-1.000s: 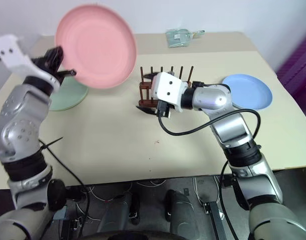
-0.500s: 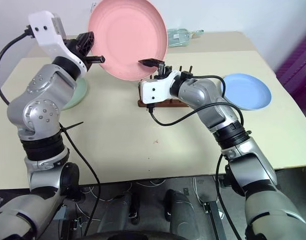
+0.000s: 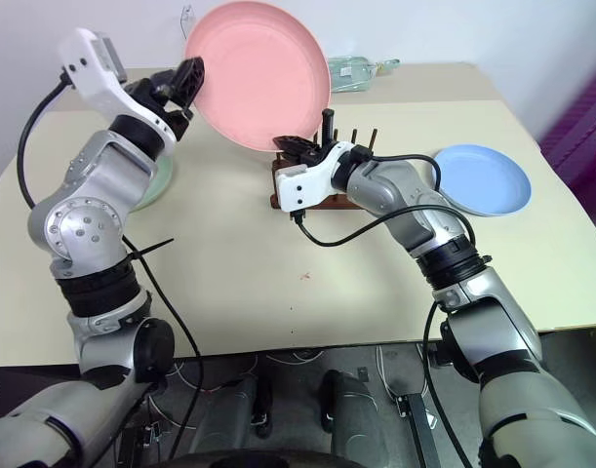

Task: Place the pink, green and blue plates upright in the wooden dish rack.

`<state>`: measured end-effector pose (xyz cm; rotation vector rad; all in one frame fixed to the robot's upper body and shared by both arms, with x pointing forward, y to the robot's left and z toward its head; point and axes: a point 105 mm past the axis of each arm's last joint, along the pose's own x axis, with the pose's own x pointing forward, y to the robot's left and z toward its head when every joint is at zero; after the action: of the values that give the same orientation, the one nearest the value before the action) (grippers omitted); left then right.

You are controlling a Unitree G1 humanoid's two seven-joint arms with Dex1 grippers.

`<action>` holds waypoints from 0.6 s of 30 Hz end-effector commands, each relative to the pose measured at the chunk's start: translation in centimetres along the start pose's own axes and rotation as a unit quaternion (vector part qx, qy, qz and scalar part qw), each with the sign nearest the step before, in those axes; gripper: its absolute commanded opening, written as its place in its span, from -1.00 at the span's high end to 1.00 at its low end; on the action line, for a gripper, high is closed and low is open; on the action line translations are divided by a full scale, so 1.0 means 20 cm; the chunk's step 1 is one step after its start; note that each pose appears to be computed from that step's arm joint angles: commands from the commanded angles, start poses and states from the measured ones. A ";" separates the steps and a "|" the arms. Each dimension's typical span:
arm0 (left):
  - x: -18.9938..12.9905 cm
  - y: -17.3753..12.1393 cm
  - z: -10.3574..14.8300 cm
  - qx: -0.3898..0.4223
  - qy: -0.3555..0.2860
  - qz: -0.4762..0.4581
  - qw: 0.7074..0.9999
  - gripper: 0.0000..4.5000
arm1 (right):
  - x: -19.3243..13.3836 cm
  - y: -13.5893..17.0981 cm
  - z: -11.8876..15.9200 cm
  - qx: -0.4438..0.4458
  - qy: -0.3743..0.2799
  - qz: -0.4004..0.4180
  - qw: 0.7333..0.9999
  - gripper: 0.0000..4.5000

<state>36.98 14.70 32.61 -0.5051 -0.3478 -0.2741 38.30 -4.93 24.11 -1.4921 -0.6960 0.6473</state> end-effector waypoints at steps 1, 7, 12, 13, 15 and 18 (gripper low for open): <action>-0.02 0.04 0.28 -0.009 -0.112 0.022 0.993 -0.51 | -0.12 -0.16 -0.10 0.002 0.029 -0.060 0.998 1.00; -0.05 0.22 0.09 0.248 -0.001 0.021 0.968 -0.51 | -0.34 -0.37 -0.22 0.334 0.007 -0.151 0.930 1.00; -0.23 0.29 -0.29 0.302 0.148 -0.095 0.937 -0.51 | -0.46 -0.47 -0.19 0.538 -0.076 -0.150 0.826 1.00; -0.29 0.28 -0.36 0.303 0.175 -0.127 0.928 -0.51 | -0.48 -0.47 -0.18 0.559 -0.086 -0.138 0.813 1.00; -0.43 0.28 -0.49 0.291 0.235 -0.184 0.909 -0.51 | -0.49 -0.44 -0.20 0.608 -0.087 -0.120 0.780 1.00; -0.54 0.26 -0.57 0.259 0.280 -0.228 0.896 -0.51 | -0.49 -0.37 -0.24 0.654 -0.076 -0.089 0.748 1.00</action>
<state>32.65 16.11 14.94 0.1863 0.1091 -0.6657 35.65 -15.03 30.75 -0.0819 -0.2968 0.8117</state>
